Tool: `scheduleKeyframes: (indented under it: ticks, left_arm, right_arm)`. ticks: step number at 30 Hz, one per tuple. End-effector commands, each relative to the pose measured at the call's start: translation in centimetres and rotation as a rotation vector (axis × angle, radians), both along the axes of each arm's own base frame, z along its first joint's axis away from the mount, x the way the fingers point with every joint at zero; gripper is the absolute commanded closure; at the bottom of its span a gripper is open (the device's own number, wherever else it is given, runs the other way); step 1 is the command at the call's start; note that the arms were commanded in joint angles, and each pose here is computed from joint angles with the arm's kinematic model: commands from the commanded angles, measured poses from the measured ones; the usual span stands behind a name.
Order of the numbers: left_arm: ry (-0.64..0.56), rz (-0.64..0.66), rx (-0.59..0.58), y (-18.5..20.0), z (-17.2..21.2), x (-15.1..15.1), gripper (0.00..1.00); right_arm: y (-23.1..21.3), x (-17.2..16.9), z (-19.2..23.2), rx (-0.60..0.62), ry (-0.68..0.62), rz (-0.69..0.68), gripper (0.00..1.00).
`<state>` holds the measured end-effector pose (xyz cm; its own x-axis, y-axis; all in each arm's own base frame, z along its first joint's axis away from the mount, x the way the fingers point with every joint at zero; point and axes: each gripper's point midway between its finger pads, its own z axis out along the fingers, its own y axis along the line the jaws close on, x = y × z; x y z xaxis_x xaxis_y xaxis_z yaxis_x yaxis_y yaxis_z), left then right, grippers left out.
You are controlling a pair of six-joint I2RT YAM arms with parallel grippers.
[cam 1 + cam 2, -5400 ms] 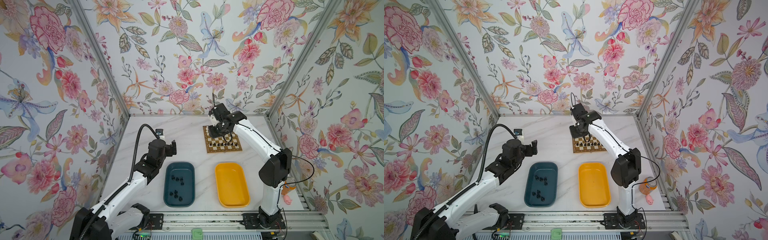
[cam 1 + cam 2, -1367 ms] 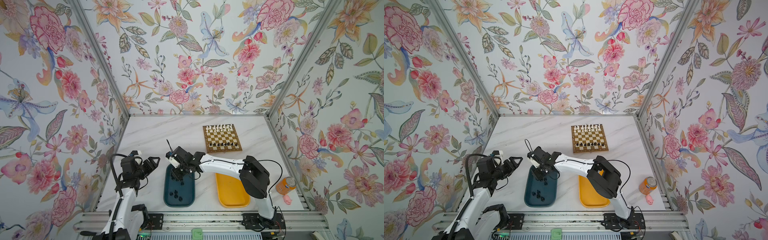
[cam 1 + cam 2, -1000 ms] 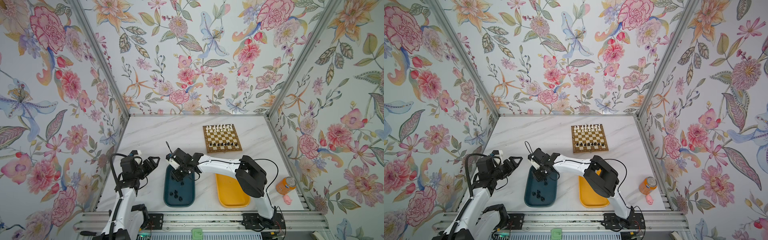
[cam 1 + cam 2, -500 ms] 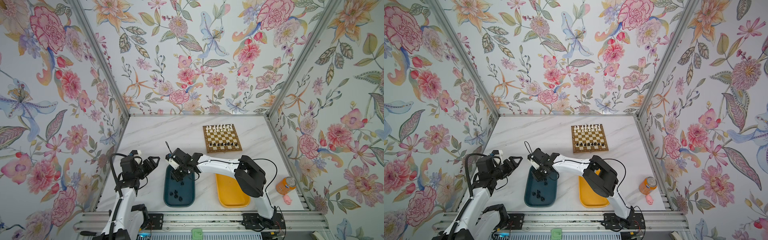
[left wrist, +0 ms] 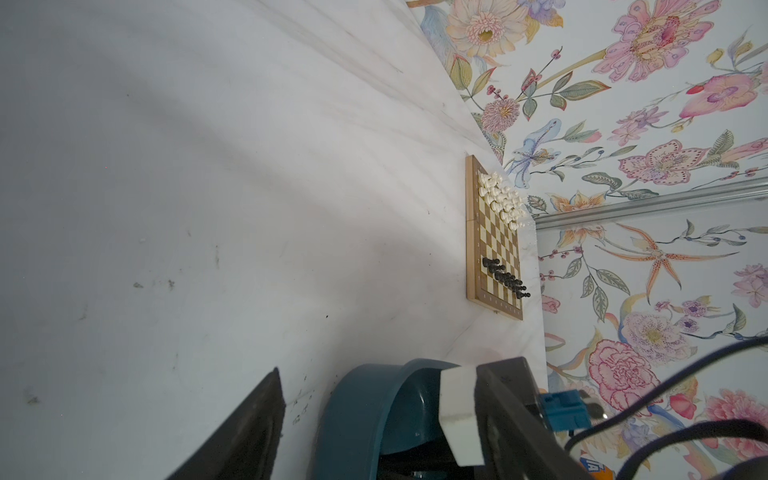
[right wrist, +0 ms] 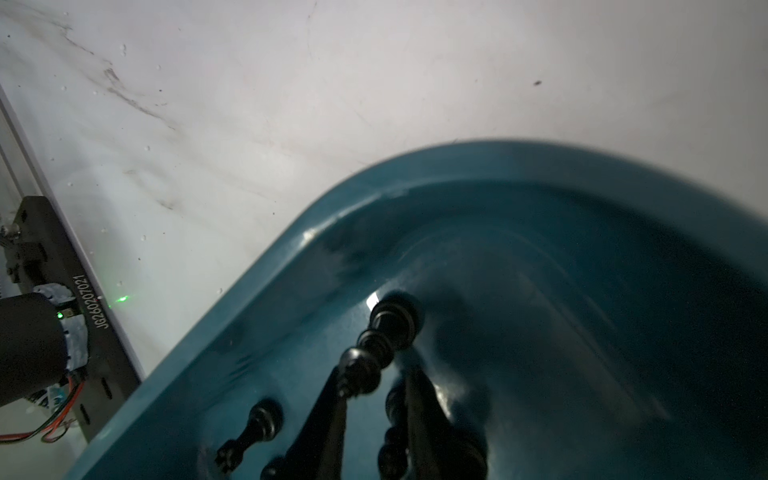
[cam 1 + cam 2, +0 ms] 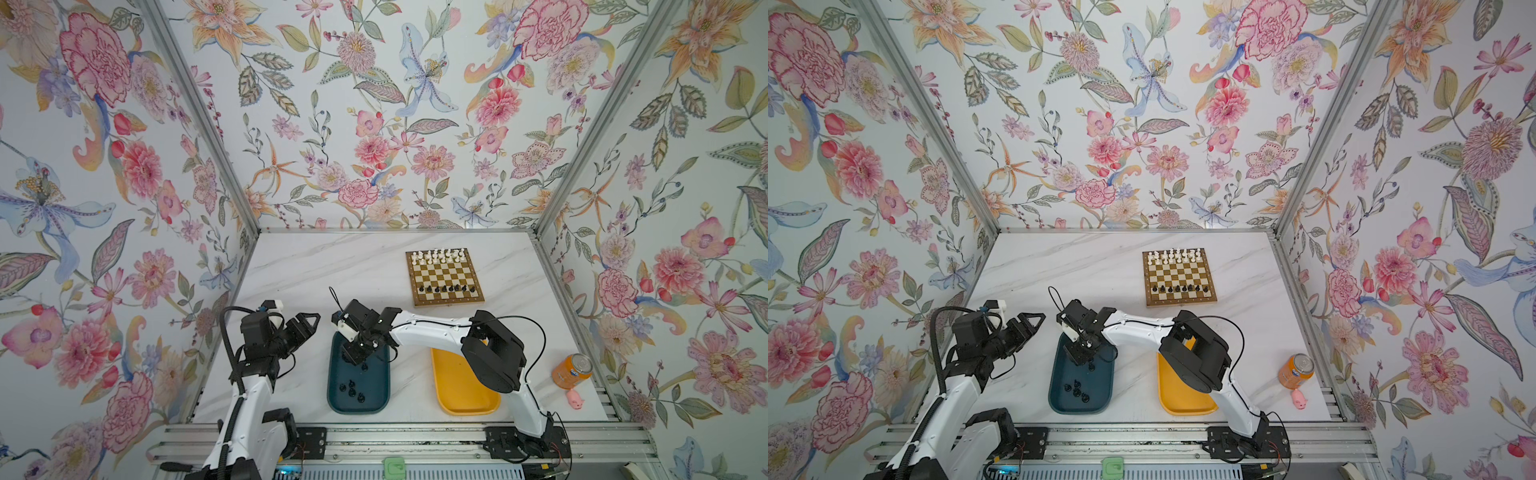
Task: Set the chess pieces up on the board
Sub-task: 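Close the right gripper around the black piece in the teal tray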
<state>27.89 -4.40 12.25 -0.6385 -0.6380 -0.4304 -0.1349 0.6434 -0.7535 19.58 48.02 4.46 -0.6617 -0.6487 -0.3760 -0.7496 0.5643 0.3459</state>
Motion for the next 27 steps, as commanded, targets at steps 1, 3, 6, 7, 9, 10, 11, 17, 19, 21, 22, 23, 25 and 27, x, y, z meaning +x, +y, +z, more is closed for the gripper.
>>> scheduleKeyframes:
  ticks: [1,3,6,7,9,10,11,17,19,21,22,23,25,27]
  left_arm:
    - [-0.037,-0.008,-0.004,0.1,1.0,0.5,0.26]
    - [-0.036,-0.007,-0.004,0.1,0.9,0.5,0.26]
    - [-0.039,-0.008,-0.004,0.1,1.0,0.6,0.26]
    - [-0.04,-0.008,-0.004,0.1,1.0,0.6,0.26]
    - [-0.041,-0.008,-0.005,0.1,1.1,0.6,0.26]
    - [-0.04,-0.008,-0.005,0.1,1.1,0.6,0.26]
    - [-0.041,-0.01,-0.005,0.1,1.1,0.6,0.26]
    - [-0.041,-0.012,-0.005,0.1,1.1,0.6,0.26]
    - [-0.042,-0.014,-0.007,0.1,1.1,0.6,0.26]
    - [-0.04,-0.014,-0.007,0.1,1.0,0.5,0.26]
    - [-0.04,-0.015,-0.007,0.1,1.0,0.5,0.26]
    - [-0.041,-0.014,-0.007,0.1,1.1,0.5,0.27]
    - [-0.039,-0.014,-0.007,0.1,1.0,0.4,0.27]
    - [-0.038,-0.014,-0.008,0.1,1.0,0.4,0.27]
  right_arm:
    - [0.2,0.9,0.8,0.003,-0.032,-0.003,0.72]
    - [0.3,1.1,0.9,0.006,-0.038,-0.003,0.72]
    - [0.5,1.4,1.1,0.01,-0.046,-0.005,0.72]
    - [0.6,1.4,1.1,0.012,-0.046,-0.005,0.72]
    - [0.9,1.6,1.5,0.02,-0.053,-0.003,0.72]
    - [0.9,1.6,1.5,0.019,-0.052,-0.005,0.72]
    - [1.0,1.7,1.5,0.02,-0.052,-0.003,0.72]
    - [1.1,1.7,1.4,0.015,-0.05,-0.007,0.73]
    - [1.1,1.6,1.3,0.013,-0.048,-0.007,0.74]
    - [1.1,1.6,1.2,0.01,-0.045,-0.008,0.73]
    - [1.0,1.6,1.2,0.008,-0.046,-0.008,0.73]
    - [1.0,1.5,1.1,0.006,-0.043,-0.008,0.73]
    - [0.9,1.5,1.0,0.002,-0.042,-0.01,0.72]
    - [0.7,1.4,0.9,-0.003,-0.042,-0.01,0.72]
